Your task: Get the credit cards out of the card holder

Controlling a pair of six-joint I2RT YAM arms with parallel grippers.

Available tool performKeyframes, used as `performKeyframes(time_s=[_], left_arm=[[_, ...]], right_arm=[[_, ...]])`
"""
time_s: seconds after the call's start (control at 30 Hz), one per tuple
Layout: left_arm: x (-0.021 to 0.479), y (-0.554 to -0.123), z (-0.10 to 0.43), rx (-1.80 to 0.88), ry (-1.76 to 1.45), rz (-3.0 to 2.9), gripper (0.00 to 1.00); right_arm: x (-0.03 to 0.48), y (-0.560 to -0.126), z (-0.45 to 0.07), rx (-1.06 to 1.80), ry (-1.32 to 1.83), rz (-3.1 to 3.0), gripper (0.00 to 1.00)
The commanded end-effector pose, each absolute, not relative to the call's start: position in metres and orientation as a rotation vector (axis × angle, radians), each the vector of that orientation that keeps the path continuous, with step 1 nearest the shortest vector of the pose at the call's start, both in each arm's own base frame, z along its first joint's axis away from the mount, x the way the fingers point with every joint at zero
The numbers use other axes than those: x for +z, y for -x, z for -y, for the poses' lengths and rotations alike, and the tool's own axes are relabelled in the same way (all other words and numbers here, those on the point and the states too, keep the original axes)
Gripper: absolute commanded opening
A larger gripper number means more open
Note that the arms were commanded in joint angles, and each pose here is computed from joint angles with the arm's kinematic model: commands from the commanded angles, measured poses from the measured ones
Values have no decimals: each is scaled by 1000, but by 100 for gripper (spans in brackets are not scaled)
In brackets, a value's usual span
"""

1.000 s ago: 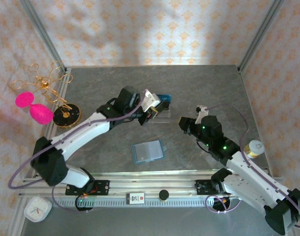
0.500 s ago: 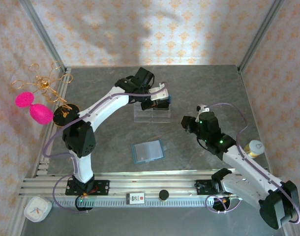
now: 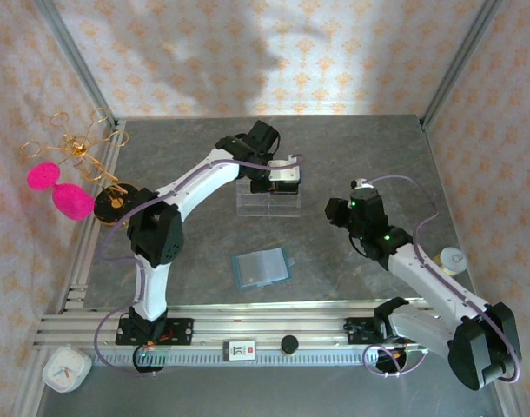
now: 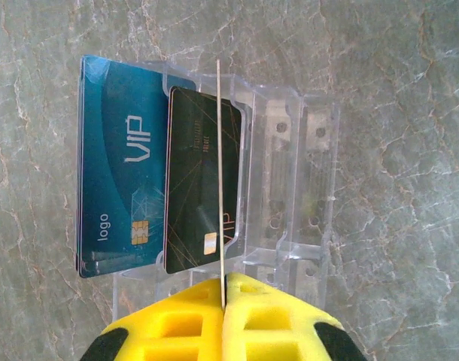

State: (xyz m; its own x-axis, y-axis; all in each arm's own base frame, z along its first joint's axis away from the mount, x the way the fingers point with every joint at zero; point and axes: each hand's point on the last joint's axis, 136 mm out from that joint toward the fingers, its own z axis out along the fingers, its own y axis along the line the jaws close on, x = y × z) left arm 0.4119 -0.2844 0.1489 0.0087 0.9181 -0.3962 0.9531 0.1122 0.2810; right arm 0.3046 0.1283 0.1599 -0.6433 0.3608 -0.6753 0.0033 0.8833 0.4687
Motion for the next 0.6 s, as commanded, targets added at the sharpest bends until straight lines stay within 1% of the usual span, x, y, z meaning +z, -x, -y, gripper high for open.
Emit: performKeyframes(time_s=[0.0, 0.2, 0.57], left_arm=[[149, -417, 286, -111, -1848, -1870, 0], [140, -427, 286, -75, -1846, -1878, 0], [143, -432, 293, -90, -1822, -1846, 0]], right_arm=[[174, -313, -126, 529, -253, -2178, 27], [170, -313, -126, 525, -257, -2184, 27], [170, -314, -128, 531, -250, -2188, 26]])
